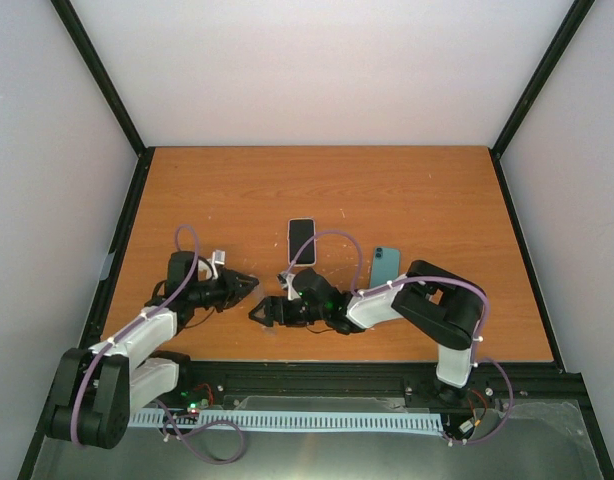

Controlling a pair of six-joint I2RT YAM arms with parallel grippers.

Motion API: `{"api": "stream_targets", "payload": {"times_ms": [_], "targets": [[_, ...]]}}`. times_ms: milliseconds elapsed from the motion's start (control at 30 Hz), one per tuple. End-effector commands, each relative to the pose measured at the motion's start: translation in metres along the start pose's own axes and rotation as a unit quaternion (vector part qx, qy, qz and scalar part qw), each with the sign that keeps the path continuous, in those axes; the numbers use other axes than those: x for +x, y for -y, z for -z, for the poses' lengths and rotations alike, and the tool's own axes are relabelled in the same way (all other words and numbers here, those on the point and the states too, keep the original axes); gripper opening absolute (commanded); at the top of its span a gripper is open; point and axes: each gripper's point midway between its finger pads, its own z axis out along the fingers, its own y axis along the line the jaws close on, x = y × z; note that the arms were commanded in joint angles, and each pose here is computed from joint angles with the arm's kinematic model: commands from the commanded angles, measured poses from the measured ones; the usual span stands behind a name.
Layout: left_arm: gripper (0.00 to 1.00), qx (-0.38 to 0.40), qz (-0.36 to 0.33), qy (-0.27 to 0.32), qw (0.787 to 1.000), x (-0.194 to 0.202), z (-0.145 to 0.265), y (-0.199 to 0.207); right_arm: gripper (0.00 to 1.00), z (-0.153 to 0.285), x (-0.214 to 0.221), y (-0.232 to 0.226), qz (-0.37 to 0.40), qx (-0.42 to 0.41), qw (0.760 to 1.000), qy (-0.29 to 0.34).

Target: Put the phone into the phone case

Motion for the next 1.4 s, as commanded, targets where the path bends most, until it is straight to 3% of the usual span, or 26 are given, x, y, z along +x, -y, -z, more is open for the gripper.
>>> {"api": "stream_targets", "payload": {"times_ms": [0, 200, 367, 467, 600, 800, 967, 1367], "targets": [[0.17, -0.032, -0.043, 0.026, 0.998, -0.023, 0.0, 0.017, 0.96, 0.008, 0.001, 0.02, 0.026, 0.072, 0.997, 0.001], [0.05, -0.109, -0.054, 0.01, 0.993, -0.022, -0.018, 0.008, 1.0, 0.026, -0.004, 0.032, 0.041, 0.132, 0.99, 0.017], [0.06, -0.143, -0.058, -0.022, 0.988, -0.016, -0.035, 0.009, 1.0, 0.063, -0.017, 0.045, 0.062, 0.199, 0.977, 0.045], [0.15, -0.113, -0.066, -0.039, 0.991, -0.012, -0.041, 0.023, 1.0, 0.099, -0.032, 0.057, 0.071, 0.257, 0.96, 0.081], [0.4, -0.067, -0.084, -0.032, 0.994, -0.015, -0.041, 0.043, 0.99, 0.152, -0.048, 0.091, 0.046, 0.353, 0.927, 0.12], [0.76, -0.064, -0.105, -0.018, 0.992, -0.017, -0.035, 0.051, 0.98, 0.214, -0.068, 0.126, 0.018, 0.47, 0.865, 0.173], [0.99, -0.082, -0.111, 0.0, 0.99, -0.022, -0.028, 0.048, 0.99, 0.243, -0.081, 0.15, -0.008, 0.527, 0.831, 0.179], [0.99, -0.086, -0.149, 0.025, 0.985, -0.021, -0.002, 0.053, 1.0, 0.253, -0.094, 0.196, -0.059, 0.569, 0.805, 0.155]]}}
